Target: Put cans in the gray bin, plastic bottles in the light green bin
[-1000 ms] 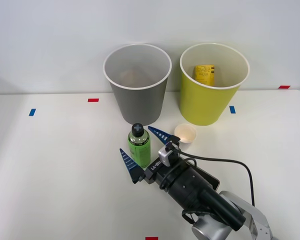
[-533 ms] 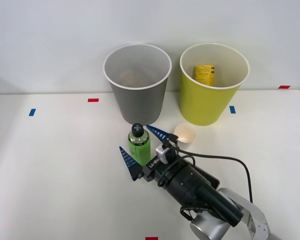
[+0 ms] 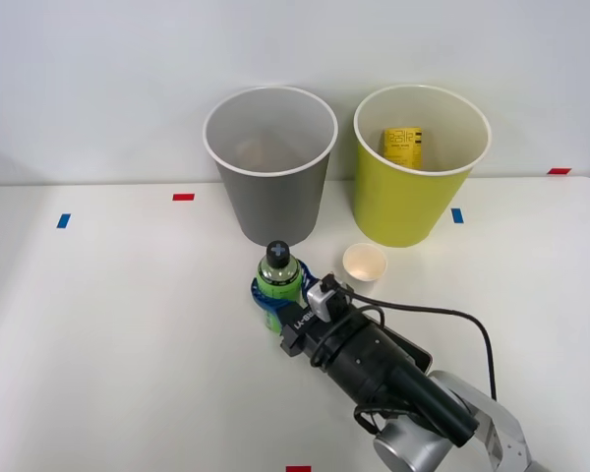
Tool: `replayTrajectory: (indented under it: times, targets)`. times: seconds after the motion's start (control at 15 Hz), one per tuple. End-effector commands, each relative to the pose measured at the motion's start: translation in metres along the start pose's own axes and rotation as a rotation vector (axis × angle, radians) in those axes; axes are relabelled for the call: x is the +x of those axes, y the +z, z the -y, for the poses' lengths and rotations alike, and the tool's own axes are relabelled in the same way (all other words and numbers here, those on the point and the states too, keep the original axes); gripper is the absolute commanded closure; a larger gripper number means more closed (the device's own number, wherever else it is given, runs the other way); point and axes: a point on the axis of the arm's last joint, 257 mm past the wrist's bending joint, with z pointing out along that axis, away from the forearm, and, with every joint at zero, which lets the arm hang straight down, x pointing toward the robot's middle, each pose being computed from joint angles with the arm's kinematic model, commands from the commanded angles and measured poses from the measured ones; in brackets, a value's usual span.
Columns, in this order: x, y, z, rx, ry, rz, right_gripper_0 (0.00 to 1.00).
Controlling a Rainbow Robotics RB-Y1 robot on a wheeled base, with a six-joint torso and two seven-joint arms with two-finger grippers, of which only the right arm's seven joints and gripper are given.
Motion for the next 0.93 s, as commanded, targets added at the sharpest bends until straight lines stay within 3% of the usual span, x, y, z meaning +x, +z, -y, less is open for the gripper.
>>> replayTrajectory:
  times: [0.07,0.33,0.93]
  targets:
    - [-0.006,-0.005,0.000,0.002,0.015,0.022,1.00]
    - [-0.046,-0.012,0.002,-0.015,0.012,0.007,1.00]
    - [-0.192,-0.035,0.039,0.031,0.001,0.059,1.00]
